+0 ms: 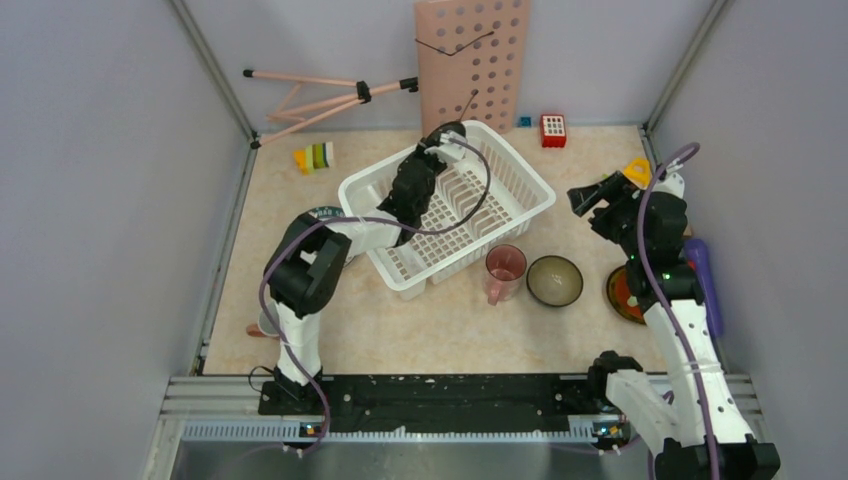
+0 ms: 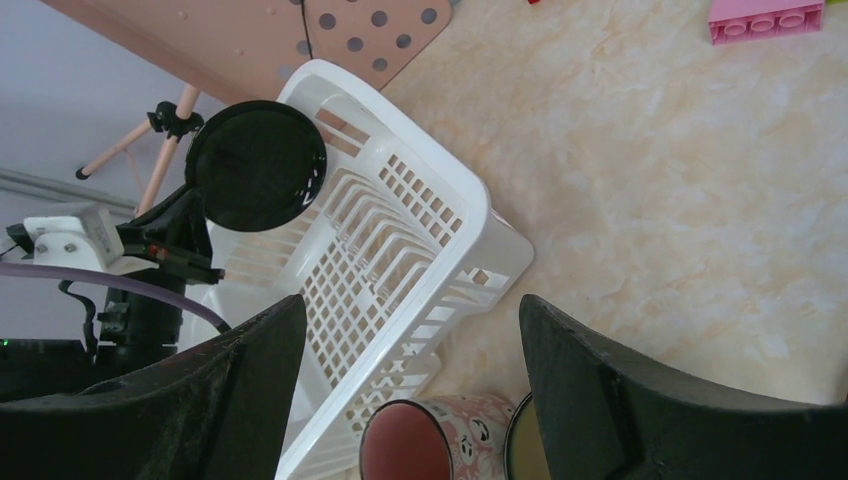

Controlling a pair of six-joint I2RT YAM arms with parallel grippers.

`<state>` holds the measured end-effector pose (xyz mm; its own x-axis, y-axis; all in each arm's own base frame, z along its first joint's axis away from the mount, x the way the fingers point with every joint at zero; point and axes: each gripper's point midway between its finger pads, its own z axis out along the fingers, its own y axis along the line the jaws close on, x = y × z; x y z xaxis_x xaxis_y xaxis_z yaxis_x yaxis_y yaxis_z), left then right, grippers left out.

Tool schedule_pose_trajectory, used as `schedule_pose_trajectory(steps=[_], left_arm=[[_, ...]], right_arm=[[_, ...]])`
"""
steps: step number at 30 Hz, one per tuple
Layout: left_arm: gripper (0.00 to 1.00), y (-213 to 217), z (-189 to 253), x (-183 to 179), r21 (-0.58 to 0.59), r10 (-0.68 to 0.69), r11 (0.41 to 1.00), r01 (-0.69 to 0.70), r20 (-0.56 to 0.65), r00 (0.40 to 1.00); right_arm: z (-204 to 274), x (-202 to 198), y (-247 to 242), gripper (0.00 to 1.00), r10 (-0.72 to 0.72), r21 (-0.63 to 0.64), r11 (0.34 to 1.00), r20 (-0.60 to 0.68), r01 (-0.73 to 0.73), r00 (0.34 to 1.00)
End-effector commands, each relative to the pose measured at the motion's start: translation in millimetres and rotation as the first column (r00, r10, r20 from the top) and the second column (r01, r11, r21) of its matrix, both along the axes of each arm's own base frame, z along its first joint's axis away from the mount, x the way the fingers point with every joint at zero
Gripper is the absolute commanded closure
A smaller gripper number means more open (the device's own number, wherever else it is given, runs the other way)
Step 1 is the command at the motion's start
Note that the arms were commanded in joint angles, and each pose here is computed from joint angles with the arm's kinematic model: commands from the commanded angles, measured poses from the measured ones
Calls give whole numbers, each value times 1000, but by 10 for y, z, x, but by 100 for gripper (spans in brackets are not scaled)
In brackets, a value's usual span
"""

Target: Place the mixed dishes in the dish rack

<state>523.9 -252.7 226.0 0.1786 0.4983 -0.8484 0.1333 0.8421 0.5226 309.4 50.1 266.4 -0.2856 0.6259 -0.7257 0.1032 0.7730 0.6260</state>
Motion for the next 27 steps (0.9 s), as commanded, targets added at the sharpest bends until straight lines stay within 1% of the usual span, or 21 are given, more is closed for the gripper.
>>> schedule_pose_trajectory(steps=[1, 8, 10, 13, 17, 23, 24, 25, 26, 27], left_arm=[[100, -8, 419, 31, -76, 16, 997, -4, 151, 988], [100, 3, 257, 60, -23, 52, 999, -48, 179, 982], [100, -51, 200, 59, -13, 27, 1000, -25, 156, 987], [100, -130, 138, 2, -29, -35, 999, 39, 123, 992], [100, -129, 83, -46, -46, -48, 998, 52, 95, 994], [100, -197, -71, -60, -35, -90, 995, 91, 8, 996], [100, -196, -88, -51, -43, -85, 995, 84, -10, 996], [97, -173, -83, -28, -62, -63, 996, 62, -24, 998], [93, -147, -83, -1, -69, -38, 997, 35, -43, 998], [88, -136, -85, 24, -68, -28, 997, 24, -64, 998]], right_arm=[[89, 30, 45, 23, 15, 6, 1000, 38, -15, 999], [119, 8, 27, 23, 8, 1, 1000, 51, -8, 999], [122, 9, 21, 23, 6, -3, 1000, 50, -6, 999], [111, 11, 18, 23, 4, -3, 1000, 46, -4, 999], [99, 9, 23, 23, 6, -1, 1000, 44, -6, 999], [99, 16, 21, 23, 5, -1, 1000, 43, -5, 999], [88, 16, 13, 16, 0, -2, 1000, 38, 0, 999], [69, 12, -2, 9, -9, -4, 1000, 27, 9, 1000], [46, 12, -16, 4, -16, -7, 1000, 14, 16, 1000], [30, 10, -28, 1, -22, -12, 1000, 5, 22, 1000]])
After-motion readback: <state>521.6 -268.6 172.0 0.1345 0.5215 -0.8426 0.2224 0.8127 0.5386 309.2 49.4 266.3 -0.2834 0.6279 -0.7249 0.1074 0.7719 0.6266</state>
